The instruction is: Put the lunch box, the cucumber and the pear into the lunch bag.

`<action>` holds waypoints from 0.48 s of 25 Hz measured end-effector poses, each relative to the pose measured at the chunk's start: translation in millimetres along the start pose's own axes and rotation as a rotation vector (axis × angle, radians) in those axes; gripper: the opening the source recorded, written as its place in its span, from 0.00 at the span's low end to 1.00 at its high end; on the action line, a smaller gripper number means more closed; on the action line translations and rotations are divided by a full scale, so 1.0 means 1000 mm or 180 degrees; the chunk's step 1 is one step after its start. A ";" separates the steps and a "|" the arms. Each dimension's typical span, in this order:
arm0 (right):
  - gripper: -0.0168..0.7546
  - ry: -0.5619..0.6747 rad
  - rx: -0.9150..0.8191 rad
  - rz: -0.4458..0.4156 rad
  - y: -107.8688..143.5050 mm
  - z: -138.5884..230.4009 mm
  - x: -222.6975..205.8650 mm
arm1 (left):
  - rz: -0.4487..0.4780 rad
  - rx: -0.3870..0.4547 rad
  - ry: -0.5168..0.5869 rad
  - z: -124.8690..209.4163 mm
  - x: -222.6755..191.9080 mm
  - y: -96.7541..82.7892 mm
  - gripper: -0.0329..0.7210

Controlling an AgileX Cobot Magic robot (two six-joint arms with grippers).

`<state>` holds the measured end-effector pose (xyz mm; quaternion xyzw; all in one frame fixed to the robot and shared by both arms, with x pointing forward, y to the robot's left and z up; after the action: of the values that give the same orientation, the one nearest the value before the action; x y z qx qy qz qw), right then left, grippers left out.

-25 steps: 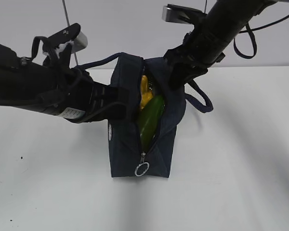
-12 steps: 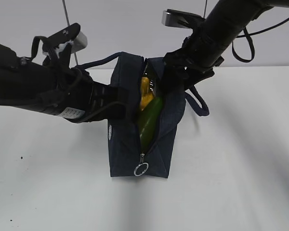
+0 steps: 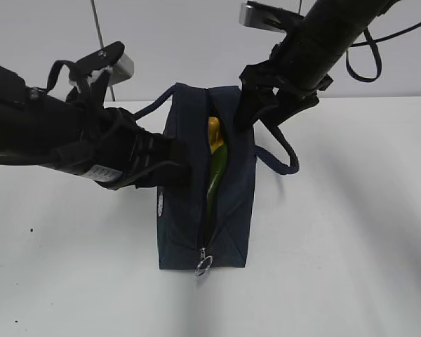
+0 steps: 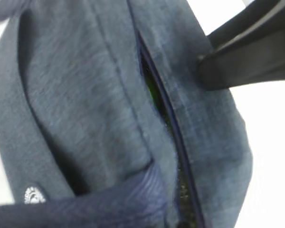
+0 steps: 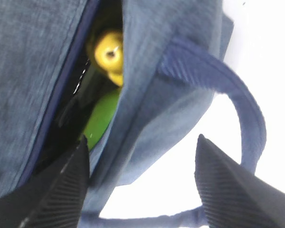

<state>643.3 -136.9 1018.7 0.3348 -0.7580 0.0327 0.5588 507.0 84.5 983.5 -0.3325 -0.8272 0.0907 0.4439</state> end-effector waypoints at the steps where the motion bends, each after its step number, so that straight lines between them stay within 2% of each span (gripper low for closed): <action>1: 0.71 0.0024 0.0008 -0.0014 0.002 0.001 0.002 | 0.0003 -0.0029 0.0024 0.001 0.000 0.000 0.40; 5: 0.71 0.0018 0.0042 -0.0018 0.007 0.003 0.012 | 0.0005 -0.0192 0.0106 0.004 0.004 -0.002 0.49; 12: 0.71 -0.0131 0.0119 0.0021 0.017 0.002 0.035 | 0.0042 -0.0518 0.0243 0.009 0.016 -0.007 0.52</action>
<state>627.1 -140.7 1054.0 0.3432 -0.7697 0.0418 0.5367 490.5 90.6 991.7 -0.3761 -0.8121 0.0133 0.4460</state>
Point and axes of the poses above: a point on each arm's last joint axis where the gripper is mounted, x pointing back along that axis away from the gripper, y along the wrist's bending axis when the last joint is at zero, z = x × y, the point moved 4 cm from there along -x, pointing out along that axis toward the gripper, and after that the axes turned 1 degree about x, right-handed, at the moved point
